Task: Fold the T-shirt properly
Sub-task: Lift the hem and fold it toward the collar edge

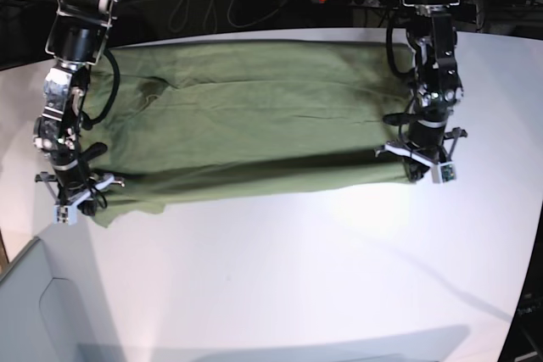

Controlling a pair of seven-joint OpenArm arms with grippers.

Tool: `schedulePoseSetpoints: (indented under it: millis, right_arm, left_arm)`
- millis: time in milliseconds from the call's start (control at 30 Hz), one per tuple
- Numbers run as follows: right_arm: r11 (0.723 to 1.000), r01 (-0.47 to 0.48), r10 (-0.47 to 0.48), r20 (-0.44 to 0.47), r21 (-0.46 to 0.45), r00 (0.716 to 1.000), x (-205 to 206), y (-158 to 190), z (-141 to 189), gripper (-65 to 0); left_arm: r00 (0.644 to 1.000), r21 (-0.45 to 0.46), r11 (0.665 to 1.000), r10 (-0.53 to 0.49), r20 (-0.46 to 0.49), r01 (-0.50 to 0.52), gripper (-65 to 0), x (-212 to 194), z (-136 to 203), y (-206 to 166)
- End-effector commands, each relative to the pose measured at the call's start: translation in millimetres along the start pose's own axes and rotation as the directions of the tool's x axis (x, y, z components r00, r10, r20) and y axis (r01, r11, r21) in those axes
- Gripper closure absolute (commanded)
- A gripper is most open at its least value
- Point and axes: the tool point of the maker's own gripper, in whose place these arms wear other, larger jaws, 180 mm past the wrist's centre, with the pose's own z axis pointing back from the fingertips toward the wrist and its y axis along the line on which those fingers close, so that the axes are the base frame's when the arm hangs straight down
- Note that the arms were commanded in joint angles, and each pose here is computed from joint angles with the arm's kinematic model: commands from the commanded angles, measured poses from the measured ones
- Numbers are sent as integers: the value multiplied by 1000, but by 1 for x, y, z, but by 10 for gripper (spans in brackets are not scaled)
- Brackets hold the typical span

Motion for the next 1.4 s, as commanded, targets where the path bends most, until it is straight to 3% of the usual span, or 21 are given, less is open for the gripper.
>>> schedulePoseSetpoints:
  millis: [0,200,733,1000,1367]
  right_arm:
    - [1000,-27,27,60,13,998,19,-2,4,0]
    - [992,-67,56,98,106,994,24,29,15,0]
    - [985,-105,103,23,134,994,-26,33,44,0]
    - [984,-122,122,9,127,992,-31,26,48,0]
    - [984,-141,139,21,108,990,-29,20,58,0]
  left_arm:
    - [999,5,1000,-8,46,8,0,13,2,2]
    - [999,3,1000,-12,44,12,0,11,5,2]
    - [1000,32,999,-10,18,9,0,-3,14,15]
    - [998,38,999,-15,56,13,0,10,23,18]
    - [1000,29,1000,8,-4,-8,0,-21,34,10]
